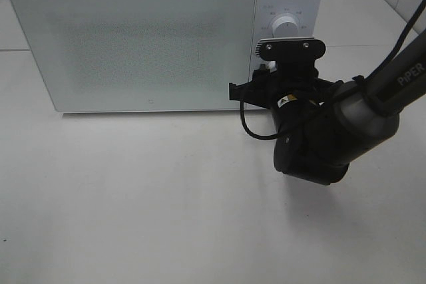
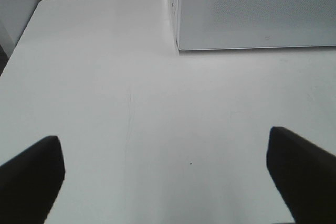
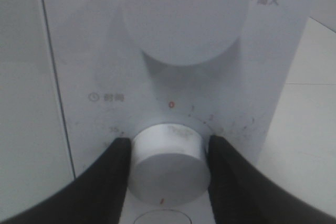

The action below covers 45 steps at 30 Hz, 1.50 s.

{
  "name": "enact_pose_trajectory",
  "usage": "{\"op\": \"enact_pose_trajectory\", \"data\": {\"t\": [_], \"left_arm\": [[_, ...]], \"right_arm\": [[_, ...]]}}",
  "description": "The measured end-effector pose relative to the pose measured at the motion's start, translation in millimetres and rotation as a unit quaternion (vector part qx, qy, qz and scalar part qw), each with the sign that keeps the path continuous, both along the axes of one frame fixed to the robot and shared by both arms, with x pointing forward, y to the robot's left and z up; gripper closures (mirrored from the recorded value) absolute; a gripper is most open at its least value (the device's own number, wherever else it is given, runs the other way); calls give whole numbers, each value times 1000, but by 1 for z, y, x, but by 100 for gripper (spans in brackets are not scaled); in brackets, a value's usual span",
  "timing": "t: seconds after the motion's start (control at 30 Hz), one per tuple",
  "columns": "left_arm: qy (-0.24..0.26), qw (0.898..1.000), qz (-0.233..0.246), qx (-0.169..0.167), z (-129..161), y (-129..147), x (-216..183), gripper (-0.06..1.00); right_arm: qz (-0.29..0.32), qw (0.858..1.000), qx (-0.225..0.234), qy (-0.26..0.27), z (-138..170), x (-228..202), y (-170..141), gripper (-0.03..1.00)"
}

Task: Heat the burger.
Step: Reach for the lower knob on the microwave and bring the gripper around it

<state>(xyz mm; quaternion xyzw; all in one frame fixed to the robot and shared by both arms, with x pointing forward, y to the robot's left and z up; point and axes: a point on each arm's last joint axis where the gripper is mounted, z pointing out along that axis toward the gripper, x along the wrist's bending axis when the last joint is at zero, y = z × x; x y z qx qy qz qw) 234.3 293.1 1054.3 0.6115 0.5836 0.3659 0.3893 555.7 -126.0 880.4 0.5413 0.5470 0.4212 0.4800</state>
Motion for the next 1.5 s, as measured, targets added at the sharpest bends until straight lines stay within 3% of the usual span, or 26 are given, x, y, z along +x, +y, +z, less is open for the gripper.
{"op": "enact_pose_trajectory", "data": {"t": [0.47, 0.63, 0.93, 1.0, 1.1, 1.17, 1.23, 1.27, 1.37, 1.43, 1.5], "left_arm": [[0, 1000, 0, 0, 0, 0, 0, -5], [0, 1000, 0, 0, 0, 0, 0, -5], [0, 1000, 0, 0, 0, 0, 0, -5], [0, 1000, 0, 0, 0, 0, 0, -5], [0, 1000, 0, 0, 0, 0, 0, -5], [0, 1000, 0, 0, 0, 0, 0, -5], [0, 1000, 0, 0, 0, 0, 0, -5], [0, 1000, 0, 0, 0, 0, 0, -5], [0, 1000, 0, 0, 0, 0, 0, -5], [0, 1000, 0, 0, 0, 0, 0, -5], [0, 1000, 0, 0, 0, 0, 0, -5]], "right_arm": [[0, 1000, 0, 0, 0, 0, 0, 53], [-5, 1000, 25, -2, 0, 0, 0, 53], [-22, 992, 121, -7, 0, 0, 0, 53], [-31, 984, 174, -11, 0, 0, 0, 53], [-34, 981, 191, -12, 0, 0, 0, 53], [-48, 960, 276, -17, 0, 0, 0, 53], [-51, 954, 293, -18, 0, 0, 0, 53], [-57, 940, 335, -20, 0, -1, 0, 53], [-59, 933, 354, -21, 0, -1, 1, 53], [-71, 903, 422, -24, 0, -1, 1, 53], [-74, 896, 438, -25, 0, -1, 1, 53]]}}
